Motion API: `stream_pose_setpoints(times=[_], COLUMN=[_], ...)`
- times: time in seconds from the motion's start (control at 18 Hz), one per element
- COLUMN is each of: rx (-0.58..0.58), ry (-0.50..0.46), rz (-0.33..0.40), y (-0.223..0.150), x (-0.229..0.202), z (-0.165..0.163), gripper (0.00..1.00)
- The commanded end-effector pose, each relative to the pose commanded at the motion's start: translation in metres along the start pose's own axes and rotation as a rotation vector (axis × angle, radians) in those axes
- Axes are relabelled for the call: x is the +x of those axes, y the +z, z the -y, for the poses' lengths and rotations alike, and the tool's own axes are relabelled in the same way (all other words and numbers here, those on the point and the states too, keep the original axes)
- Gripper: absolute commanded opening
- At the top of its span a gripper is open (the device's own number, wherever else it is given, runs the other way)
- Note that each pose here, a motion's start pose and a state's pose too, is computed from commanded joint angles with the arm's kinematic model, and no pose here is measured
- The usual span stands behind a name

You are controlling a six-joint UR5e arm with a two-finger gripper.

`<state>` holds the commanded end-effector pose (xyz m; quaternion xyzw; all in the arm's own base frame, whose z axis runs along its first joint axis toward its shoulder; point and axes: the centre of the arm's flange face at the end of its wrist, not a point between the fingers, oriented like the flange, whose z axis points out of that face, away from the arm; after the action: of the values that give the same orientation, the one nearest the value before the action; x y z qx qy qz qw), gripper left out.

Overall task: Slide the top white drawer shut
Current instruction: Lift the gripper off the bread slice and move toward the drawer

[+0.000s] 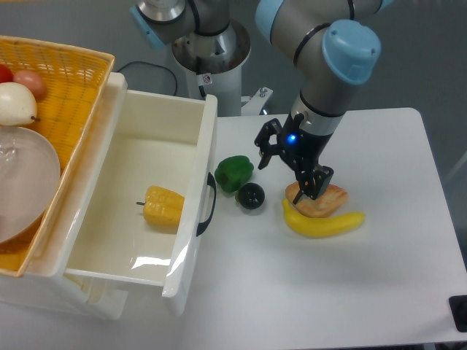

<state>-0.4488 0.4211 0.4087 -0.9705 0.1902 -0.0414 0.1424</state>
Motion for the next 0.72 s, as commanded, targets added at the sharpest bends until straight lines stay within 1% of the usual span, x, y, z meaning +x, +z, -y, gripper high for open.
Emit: stream_pose_setpoints(times=[0.33, 0.56, 0.72], rx=[0.001, -0.003, -0.003], ry=[-0.012, -0.027, -0.053], rz=[-0.008, -0.033, -0.028], y=[0.005, 0.023, 0.027], x=[-0.003, 0.002, -0.002], z=[-0.007, -0.012, -0.025], gripper=[1.0, 1.0, 1.0])
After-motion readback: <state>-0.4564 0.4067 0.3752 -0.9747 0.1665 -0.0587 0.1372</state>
